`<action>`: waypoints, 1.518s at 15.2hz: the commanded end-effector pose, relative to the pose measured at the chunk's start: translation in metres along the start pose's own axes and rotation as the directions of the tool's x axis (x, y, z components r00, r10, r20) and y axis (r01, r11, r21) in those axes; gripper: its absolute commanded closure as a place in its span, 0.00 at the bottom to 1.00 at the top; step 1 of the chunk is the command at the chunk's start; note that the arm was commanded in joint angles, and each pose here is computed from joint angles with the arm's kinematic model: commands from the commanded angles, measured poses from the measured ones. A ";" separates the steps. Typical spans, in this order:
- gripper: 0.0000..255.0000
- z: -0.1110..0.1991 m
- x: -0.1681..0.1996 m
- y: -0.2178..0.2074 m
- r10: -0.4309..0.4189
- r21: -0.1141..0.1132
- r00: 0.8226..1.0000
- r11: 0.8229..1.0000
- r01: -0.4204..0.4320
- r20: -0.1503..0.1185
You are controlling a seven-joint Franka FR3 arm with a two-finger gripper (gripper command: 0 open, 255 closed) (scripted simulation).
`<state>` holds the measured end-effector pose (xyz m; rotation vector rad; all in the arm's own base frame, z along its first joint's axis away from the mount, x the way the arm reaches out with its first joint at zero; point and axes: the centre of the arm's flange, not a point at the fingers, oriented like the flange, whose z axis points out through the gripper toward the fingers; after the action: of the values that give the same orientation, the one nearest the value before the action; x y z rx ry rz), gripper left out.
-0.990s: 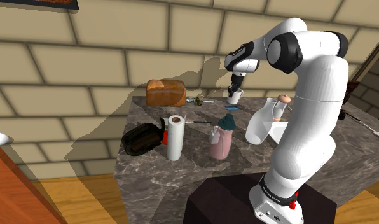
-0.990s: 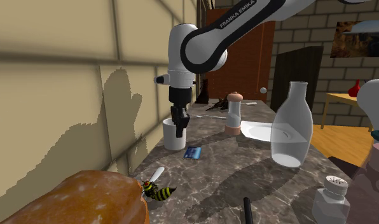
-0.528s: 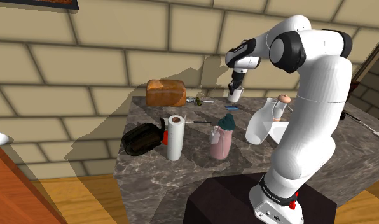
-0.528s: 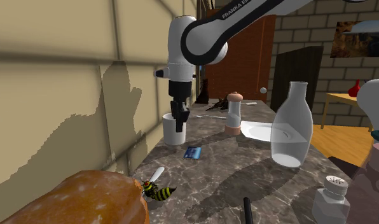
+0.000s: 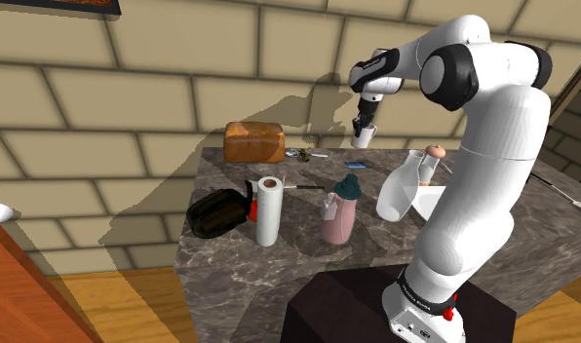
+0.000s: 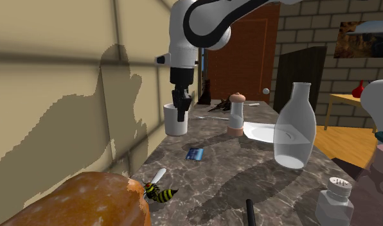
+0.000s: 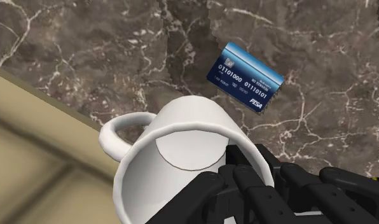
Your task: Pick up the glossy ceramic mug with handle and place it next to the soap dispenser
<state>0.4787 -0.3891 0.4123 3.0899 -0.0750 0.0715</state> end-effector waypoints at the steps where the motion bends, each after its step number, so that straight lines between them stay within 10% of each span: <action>1: 1.00 -0.011 0.000 0.001 0.000 0.000 1.000 1.000 0.000 0.000; 23: 1.00 -0.127 0.006 0.007 0.000 0.000 1.000 1.000 0.000 0.000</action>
<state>0.4770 -0.3907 0.5343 3.0899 -0.0749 0.0716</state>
